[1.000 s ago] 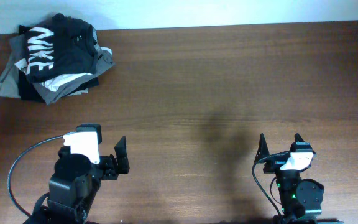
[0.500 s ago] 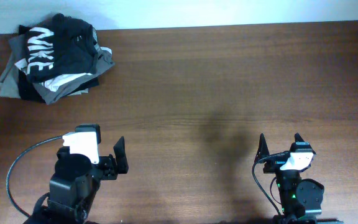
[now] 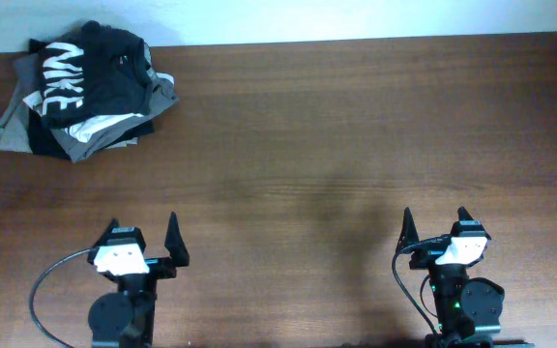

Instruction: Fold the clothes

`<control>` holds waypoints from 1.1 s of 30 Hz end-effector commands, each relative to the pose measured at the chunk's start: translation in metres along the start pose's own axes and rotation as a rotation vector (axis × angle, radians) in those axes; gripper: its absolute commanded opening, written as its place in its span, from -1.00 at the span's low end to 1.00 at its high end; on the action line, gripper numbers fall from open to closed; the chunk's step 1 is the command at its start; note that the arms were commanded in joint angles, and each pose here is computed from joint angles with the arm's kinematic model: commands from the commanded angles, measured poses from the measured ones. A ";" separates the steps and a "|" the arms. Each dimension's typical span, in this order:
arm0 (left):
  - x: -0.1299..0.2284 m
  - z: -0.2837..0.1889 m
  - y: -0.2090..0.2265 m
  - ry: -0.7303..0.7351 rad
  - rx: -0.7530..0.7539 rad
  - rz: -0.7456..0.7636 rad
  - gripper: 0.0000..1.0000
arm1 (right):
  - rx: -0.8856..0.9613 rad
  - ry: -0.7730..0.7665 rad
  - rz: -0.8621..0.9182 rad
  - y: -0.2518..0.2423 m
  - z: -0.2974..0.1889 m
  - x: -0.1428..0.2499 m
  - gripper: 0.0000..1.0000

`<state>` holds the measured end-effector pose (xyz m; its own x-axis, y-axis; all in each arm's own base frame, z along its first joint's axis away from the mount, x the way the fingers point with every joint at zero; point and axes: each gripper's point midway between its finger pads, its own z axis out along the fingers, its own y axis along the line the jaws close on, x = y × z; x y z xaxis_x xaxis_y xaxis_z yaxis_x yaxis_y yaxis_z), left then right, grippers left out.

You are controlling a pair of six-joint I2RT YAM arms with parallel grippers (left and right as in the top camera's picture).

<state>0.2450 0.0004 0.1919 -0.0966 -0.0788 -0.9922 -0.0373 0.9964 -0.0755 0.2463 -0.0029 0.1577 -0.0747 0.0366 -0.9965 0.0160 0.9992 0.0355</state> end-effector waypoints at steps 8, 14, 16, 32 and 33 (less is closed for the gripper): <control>0.032 0.004 0.003 -0.032 0.028 0.104 0.98 | 0.005 0.004 -0.006 -0.001 0.000 0.002 0.97; 0.035 0.004 0.004 -0.021 0.023 0.162 0.98 | 0.005 0.004 -0.006 -0.001 0.000 0.002 0.97; 0.035 0.004 0.004 -0.021 0.023 0.162 0.98 | 0.005 0.004 -0.006 -0.001 0.000 0.002 0.97; 0.035 0.004 0.004 -0.021 0.023 0.162 0.98 | 0.005 0.004 -0.006 -0.001 0.000 0.002 0.97; 0.035 0.004 0.004 -0.021 0.023 0.162 0.98 | 0.005 0.004 -0.006 -0.001 0.000 0.002 0.97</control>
<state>0.2460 0.0021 0.1583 -0.0808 0.0645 -0.9946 -0.0062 0.9979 0.0652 0.2462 -0.0029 0.1578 -0.0745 0.0294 -0.9968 0.0155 0.9995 0.0283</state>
